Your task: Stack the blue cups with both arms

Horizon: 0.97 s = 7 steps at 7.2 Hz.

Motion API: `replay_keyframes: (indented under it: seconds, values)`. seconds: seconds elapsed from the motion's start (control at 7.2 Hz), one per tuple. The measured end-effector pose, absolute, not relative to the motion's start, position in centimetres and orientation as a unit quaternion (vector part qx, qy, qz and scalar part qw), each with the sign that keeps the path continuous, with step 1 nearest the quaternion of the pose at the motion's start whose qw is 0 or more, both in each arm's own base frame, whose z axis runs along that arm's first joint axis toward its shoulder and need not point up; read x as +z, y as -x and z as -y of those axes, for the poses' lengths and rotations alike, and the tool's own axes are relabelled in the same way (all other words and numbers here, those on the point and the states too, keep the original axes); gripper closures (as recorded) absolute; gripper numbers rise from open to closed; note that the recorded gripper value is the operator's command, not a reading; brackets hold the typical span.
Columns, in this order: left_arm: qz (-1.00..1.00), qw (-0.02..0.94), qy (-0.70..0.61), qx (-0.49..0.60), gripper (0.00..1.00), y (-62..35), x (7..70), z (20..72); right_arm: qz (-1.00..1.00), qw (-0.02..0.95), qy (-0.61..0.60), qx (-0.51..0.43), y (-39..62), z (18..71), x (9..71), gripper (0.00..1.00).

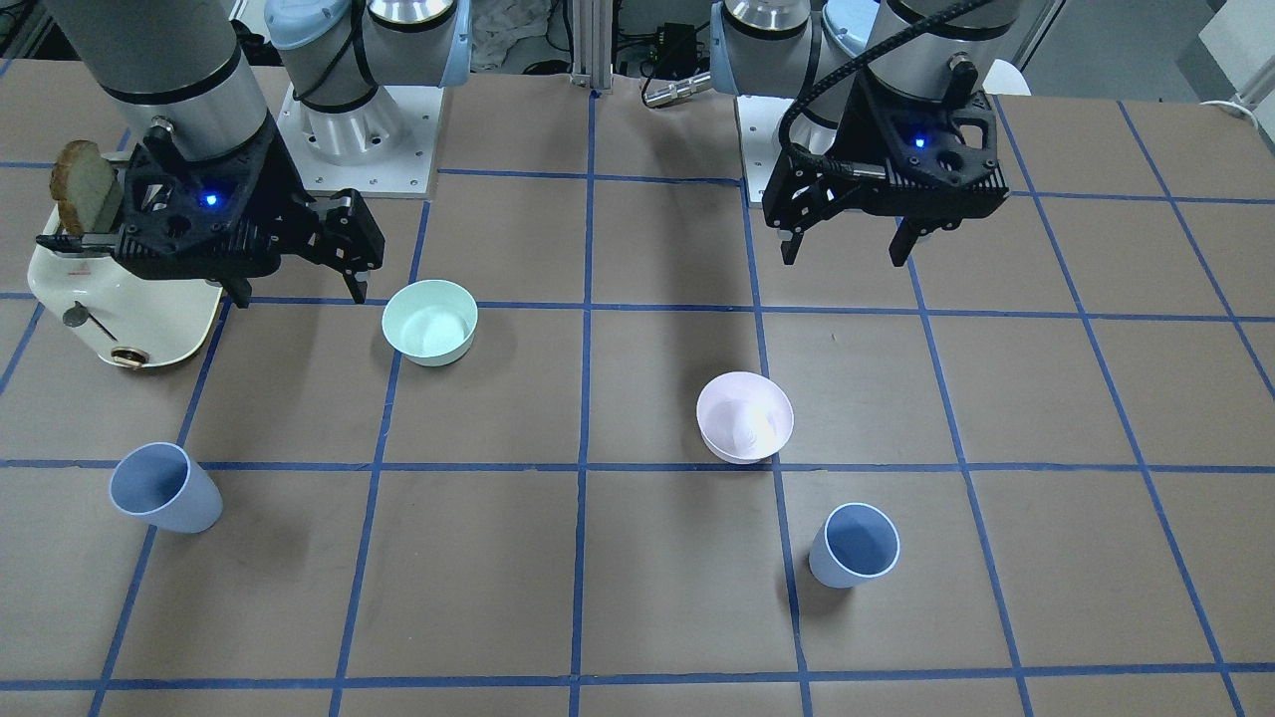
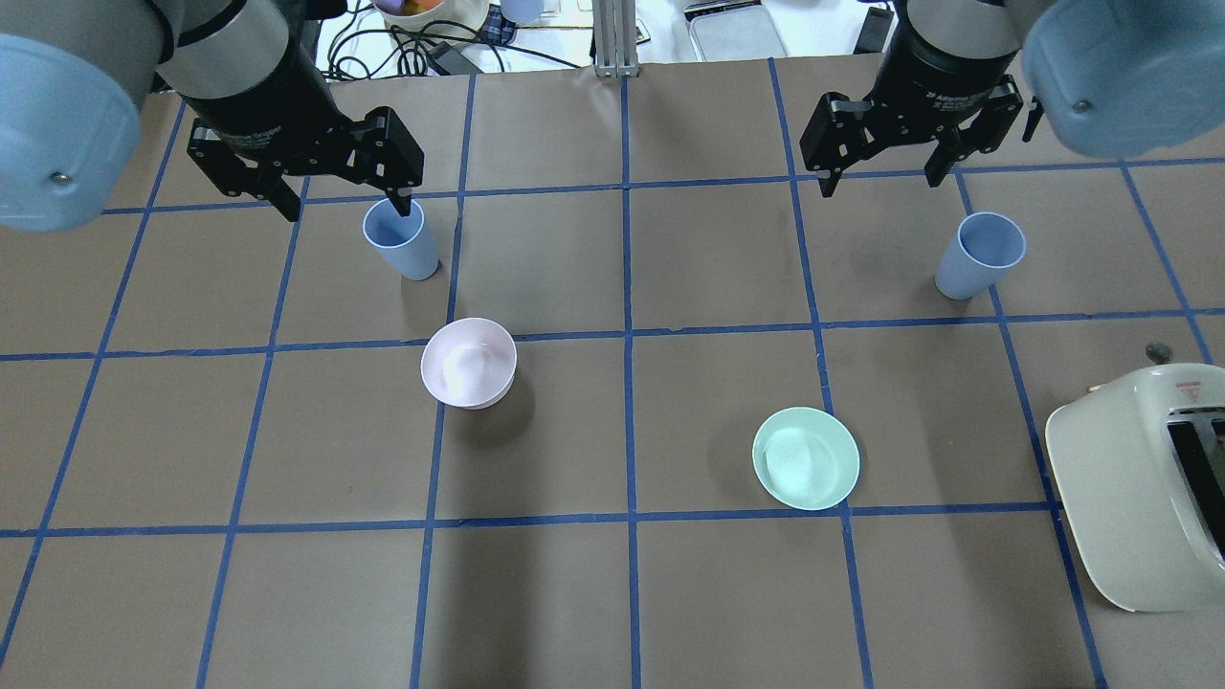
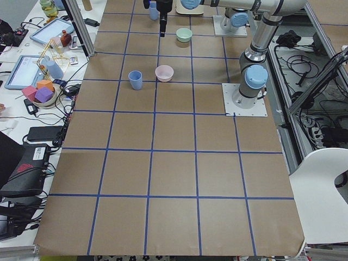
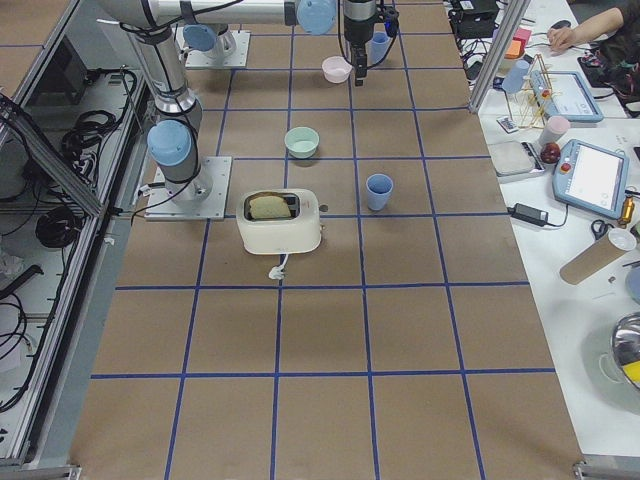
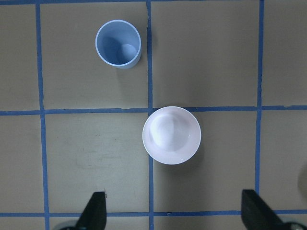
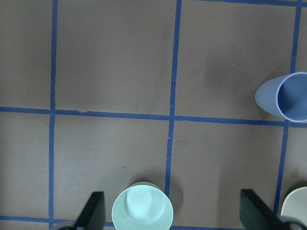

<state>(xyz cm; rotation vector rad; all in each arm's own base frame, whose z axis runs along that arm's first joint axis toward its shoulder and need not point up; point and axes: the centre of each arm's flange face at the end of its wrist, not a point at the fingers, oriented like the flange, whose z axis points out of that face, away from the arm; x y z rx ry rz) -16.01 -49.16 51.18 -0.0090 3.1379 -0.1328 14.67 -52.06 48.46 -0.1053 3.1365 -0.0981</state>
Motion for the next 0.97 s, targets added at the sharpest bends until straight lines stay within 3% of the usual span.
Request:
replay_keyframes:
  seconds: [0.56, 0.97]
  values:
    - [-0.999, 0.001, 0.007, -0.031, 0.0, 15.6, 50.5, 51.2, -0.999, 0.001, 0.032, -0.031, -14.6, 52.1, 48.4, 0.0]
    - [-1.0, 0.005, 0.003, -0.006, 0.0, 15.5, 43.7, 60.8, -0.999, 0.001, 0.029, -0.03, -13.7, 52.6, 48.0, 0.0]
